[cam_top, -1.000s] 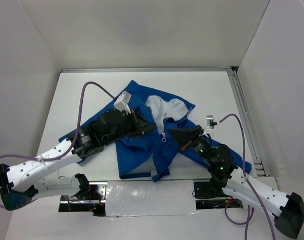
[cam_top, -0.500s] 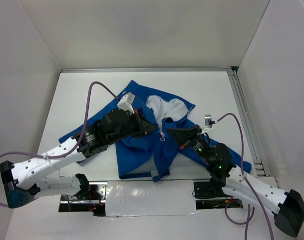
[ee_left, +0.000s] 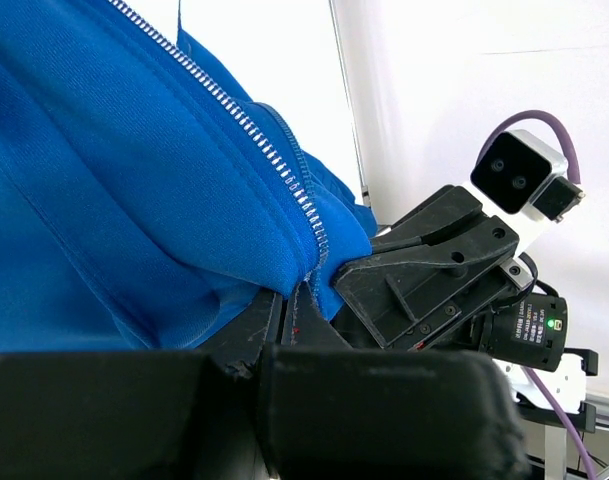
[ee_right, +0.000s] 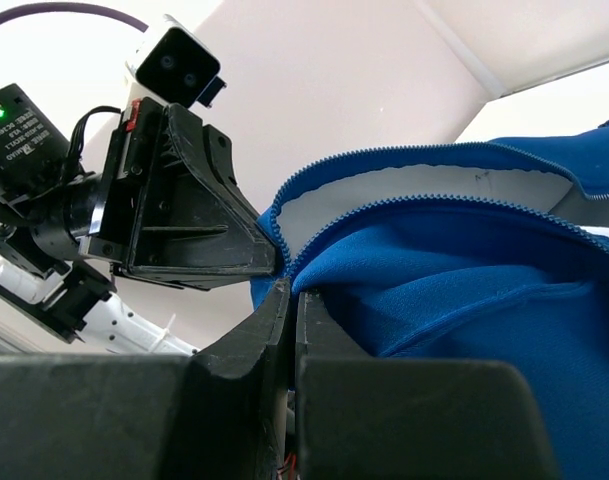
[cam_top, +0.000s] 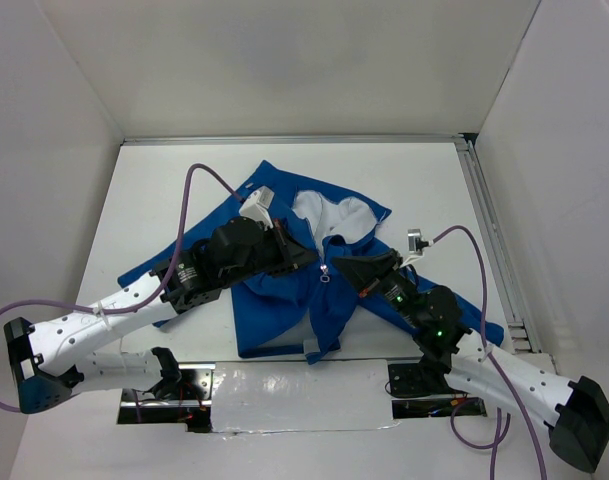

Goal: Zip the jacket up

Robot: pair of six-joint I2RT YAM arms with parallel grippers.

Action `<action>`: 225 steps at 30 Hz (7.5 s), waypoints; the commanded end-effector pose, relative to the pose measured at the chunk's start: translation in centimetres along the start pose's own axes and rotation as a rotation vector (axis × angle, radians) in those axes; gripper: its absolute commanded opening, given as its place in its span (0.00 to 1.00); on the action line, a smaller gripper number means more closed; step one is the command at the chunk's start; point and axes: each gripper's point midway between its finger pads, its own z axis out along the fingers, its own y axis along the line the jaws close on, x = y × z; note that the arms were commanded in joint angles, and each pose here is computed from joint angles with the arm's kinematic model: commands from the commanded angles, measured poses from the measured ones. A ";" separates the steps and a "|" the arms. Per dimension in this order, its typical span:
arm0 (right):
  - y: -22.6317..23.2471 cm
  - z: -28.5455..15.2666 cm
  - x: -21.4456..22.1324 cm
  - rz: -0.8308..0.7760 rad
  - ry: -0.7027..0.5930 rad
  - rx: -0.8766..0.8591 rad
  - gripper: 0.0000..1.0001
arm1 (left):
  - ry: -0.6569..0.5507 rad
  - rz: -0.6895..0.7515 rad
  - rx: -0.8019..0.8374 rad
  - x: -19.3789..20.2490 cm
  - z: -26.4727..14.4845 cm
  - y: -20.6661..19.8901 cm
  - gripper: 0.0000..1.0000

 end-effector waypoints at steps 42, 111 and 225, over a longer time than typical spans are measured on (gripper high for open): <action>3.6 0.7 -0.1 -0.023 0.023 -0.134 0.00 | -0.009 -0.038 0.146 -0.1 -1.9 -2.5 0.00; 0.8 0.2 -0.3 -0.049 0.008 0.015 0.00 | -0.025 -0.066 0.095 -0.5 -1.6 -1.9 0.00; -0.8 -2.8 8.8 -0.299 0.572 0.481 0.68 | 0.221 0.019 -0.232 5.2 -0.2 3.4 0.00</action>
